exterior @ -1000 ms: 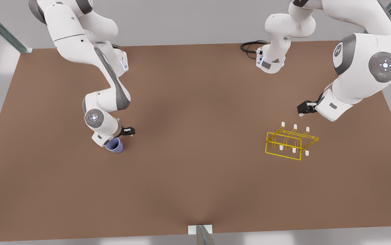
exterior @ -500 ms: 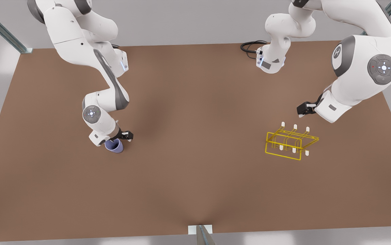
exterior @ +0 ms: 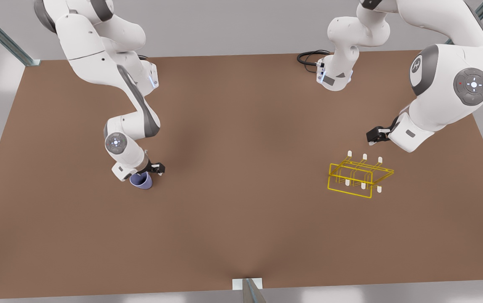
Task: Place the cup on the cup holder
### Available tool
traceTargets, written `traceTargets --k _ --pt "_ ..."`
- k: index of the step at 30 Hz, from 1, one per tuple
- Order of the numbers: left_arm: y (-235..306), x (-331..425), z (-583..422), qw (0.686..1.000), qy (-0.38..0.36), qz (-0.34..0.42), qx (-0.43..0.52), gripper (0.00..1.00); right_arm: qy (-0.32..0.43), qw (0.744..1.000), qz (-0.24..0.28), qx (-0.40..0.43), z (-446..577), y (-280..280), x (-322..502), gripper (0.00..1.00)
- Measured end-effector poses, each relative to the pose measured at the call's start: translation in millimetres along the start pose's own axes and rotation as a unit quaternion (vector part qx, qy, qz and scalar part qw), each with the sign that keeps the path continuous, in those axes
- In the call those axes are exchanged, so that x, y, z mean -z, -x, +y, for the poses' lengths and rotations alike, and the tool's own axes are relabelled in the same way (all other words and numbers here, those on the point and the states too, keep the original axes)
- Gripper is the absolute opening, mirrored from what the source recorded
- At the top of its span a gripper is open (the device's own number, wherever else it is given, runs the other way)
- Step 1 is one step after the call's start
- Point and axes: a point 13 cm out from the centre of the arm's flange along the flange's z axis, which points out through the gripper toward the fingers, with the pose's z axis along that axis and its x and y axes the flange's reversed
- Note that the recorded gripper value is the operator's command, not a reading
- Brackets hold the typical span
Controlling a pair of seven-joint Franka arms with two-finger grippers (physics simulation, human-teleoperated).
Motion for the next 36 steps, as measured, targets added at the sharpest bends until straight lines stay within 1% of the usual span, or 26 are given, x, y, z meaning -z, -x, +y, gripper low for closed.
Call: traceTargets --k 5,7,8,9,10,12,14,15,21,26,29,32,36 --pt "0.0 0.0 0.0 1.0 0.0 0.0 0.0 1.0 -0.006 1.0 0.015 -0.004 -8.8 -8.1 -17.2 1.0" --pt "0.0 0.0 0.0 1.0 0.0 0.0 0.0 1.0 -0.008 1.0 0.017 -0.005 -12.2 -9.5 -21.3 0.89" --pt "0.0 0.0 0.0 1.0 0.0 0.0 0.0 1.0 -0.008 1.0 0.017 -0.005 -13.4 -9.4 -21.9 0.88" --pt "0.0 0.0 0.0 1.0 0.0 0.0 0.0 1.0 -0.009 1.0 0.017 -0.006 -15.3 -9.3 -23.1 0.73" --pt "0.0 0.0 0.0 1.0 0.0 0.0 0.0 1.0 -0.009 1.0 0.018 -0.007 -16.3 -9.5 -24.5 0.63" --pt "0.0 0.0 0.0 1.0 0.0 0.0 0.0 1.0 -0.009 1.0 0.019 -0.007 -17.0 -9.7 -26.0 0.5" --pt "0.0 0.0 0.0 1.0 0.0 0.0 0.0 1.0 -0.009 1.0 0.019 -0.006 -17.3 -9.8 -26.7 0.23" --pt "0.0 0.0 0.0 1.0 0.0 0.0 0.0 1.0 -0.01 1.0 0.019 -0.006 -17.5 -9.7 -26.5 0.21" --pt "0.1 0.1 0.7 1.0 0.002 0.0 0.001 1.0 -0.008 1.0 0.014 -0.009 -14.4 4.9 -12.1 0.21" --pt "-1.9 0.3 -11.7 1.0 0.017 -0.004 -0.013 1.0 -0.002 1.0 -0.003 -0.012 -4.4 39.1 27.9 0.21" --pt "-1.2 -0.1 -9.5 1.0 0.021 -0.004 -0.012 1.0 0.016 1.0 -0.014 -0.013 19.6 64.5 69.7 0.21" --pt "-0.9 -0.1 -8.5 1.0 0.022 -0.004 -0.011 1.0 0.046 0.999 -0.003 -0.013 56.6 74.7 101.0 0.21" --pt "-0.7 -0.6 -8.3 1.0 0.023 -0.004 -0.011 1.0 0.122 0.991 0.043 -0.038 103.4 98.2 123.6 0.21"
